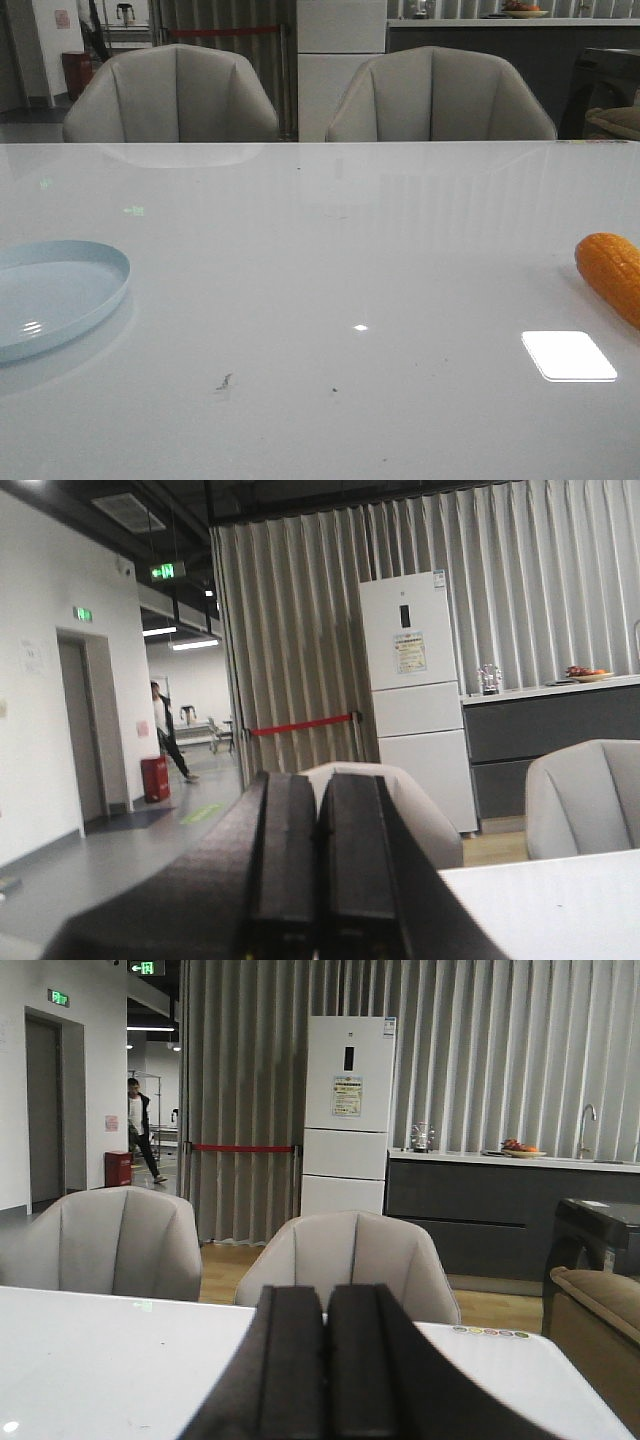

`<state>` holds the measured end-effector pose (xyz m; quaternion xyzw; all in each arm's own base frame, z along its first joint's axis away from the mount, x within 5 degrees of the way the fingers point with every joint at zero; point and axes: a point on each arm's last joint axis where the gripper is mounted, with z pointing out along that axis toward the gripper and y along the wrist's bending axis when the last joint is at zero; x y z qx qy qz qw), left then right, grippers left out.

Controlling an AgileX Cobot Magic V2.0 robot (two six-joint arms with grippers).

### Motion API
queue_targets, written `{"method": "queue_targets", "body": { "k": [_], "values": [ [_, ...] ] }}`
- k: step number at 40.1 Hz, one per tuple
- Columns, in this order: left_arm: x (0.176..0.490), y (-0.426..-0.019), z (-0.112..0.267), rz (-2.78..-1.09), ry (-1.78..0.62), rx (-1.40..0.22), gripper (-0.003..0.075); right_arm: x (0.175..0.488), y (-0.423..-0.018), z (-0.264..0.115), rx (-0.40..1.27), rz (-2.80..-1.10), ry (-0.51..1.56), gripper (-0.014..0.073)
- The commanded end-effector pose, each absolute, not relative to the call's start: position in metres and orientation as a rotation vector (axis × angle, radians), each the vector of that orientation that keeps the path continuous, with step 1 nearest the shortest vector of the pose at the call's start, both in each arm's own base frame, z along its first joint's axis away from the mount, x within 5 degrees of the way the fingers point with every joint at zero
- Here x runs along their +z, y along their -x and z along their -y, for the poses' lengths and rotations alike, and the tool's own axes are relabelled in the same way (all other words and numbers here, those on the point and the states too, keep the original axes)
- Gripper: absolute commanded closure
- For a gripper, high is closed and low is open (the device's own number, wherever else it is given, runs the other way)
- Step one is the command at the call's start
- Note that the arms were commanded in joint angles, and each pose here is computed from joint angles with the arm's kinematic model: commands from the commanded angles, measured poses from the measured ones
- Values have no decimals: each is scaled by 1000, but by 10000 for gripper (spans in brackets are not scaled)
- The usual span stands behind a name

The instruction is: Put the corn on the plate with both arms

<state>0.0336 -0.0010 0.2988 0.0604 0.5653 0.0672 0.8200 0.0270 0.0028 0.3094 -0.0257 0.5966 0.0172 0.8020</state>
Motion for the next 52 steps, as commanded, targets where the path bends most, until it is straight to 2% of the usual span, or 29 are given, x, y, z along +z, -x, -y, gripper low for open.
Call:
{"method": "queue_targets", "body": {
  "k": [1, 5, 8, 13, 24, 28, 32, 35, 37, 40, 43, 47, 52],
  "values": [
    [333, -33, 1, -1159, -137, 153, 631, 349, -24, -3, 37, -1269, 62, 543],
    [354, -43, 1, -1212, -139, 153, 631, 370, -44, -5, 40, -1359, 71, 543],
    [357, -65, 1, -1337, -148, 152, 631, 372, -70, -6, 41, -1445, 72, 543],
    [345, -104, 2, -1488, -167, 145, 631, 361, -116, -7, 35, -1571, 69, 543],
    [322, -168, 6, -1595, -194, 123, 631, 336, -182, -8, 14, -1657, 49, 541],
    [308, -183, 6, -1673, -202, 119, 631, 325, -194, -8, 13, -1721, 52, 480],
    [297, -193, 6, -1731, -208, 115, 629, 316, -203, -9, 13, -1768, 54, 321],
    [292, -198, 7, -1757, -209, 112, 583, 313, -205, -9, 13, -1784, 55, 192],
    [291, -199, 7, -1760, -210, 112, 524, 311, -206, -9, 14, -1797, 56, 147],
    [290, -201, 7, -1761, -211, 111, 438, 309, -206, -9, 17, -1820, 59, 139],
    [290, -201, 7, -1760, -211, 111, 391, 308, -206, -10, 18, -1833, 60, 139],
    [290, -201, 7, -1757, -210, 111, 350, 308, -206, -10, 18, -1834, 60, 139],
    [290, -201, 6, -1763, -180, 93, 344, 308, -206, -10, 18, -1834, 60, 139]
  ]
}}
